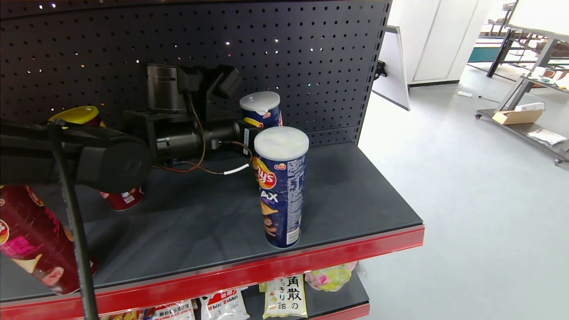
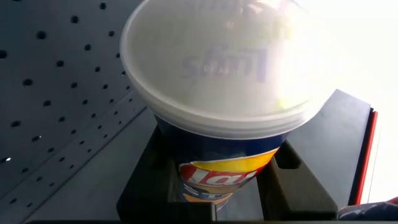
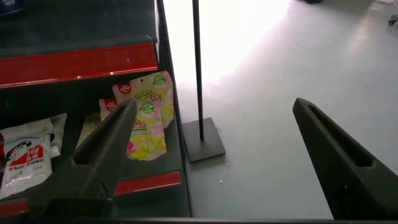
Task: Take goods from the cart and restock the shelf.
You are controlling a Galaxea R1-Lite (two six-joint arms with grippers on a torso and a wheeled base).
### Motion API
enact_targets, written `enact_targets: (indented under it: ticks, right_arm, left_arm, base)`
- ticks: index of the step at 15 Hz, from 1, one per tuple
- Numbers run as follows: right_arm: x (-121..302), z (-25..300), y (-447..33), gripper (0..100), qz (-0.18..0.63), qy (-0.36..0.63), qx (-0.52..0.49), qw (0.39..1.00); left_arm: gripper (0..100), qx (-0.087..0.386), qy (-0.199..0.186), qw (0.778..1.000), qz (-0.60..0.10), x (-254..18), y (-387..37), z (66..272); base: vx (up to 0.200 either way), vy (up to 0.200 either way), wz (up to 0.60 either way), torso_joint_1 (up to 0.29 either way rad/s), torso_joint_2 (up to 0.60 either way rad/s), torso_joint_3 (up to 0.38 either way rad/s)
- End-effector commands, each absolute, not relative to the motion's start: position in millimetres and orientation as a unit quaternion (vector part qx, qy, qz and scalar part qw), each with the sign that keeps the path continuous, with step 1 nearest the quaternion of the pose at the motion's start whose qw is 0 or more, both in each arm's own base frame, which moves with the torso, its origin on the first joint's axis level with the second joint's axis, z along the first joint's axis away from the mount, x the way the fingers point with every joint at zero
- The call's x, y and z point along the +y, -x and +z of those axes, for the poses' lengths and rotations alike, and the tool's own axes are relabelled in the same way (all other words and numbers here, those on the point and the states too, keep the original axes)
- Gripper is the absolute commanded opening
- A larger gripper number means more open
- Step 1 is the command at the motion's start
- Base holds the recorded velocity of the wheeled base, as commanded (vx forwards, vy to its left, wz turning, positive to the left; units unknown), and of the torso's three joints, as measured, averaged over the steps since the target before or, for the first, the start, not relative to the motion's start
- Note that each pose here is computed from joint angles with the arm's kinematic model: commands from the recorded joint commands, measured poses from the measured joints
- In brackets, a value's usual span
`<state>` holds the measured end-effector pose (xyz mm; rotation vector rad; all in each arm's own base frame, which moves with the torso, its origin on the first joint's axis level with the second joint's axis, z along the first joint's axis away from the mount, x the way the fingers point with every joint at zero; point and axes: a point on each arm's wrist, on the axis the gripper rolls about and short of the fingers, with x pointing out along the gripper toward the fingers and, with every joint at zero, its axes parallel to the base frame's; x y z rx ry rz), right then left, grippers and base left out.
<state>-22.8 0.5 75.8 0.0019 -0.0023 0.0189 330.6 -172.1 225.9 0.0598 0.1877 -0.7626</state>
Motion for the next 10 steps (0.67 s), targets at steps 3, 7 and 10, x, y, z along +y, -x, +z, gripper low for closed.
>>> enact_targets:
  ticks: [3,7,10]
  right_arm:
    - [0.5,75.8,22.8,100,0.01,-0.001,-0.002,1.0]
    - [0.5,75.8,22.8,100,0.01,-0.001,-0.002,1.0]
    - [0.5,75.8,22.8,100,0.01,-0.001,-0.002,1.0]
  left_arm:
    - [0,0.093,-0.03,0.923,-0.372,-173.2,-333.3,223.1]
    - [0,0.085,-0.043,0.923,-0.373,-174.6,-336.0,224.2]
    - [0,0.086,-0.046,0.922,-0.375,-175.8,-335.7,223.4]
  base:
    - [0.0,0.0,0.0,0.0,0.0,0.0]
    - [0.0,0.0,0.0,0.0,0.0,0.0]
    - [0.0,0.0,0.0,0.0,0.0,0.0]
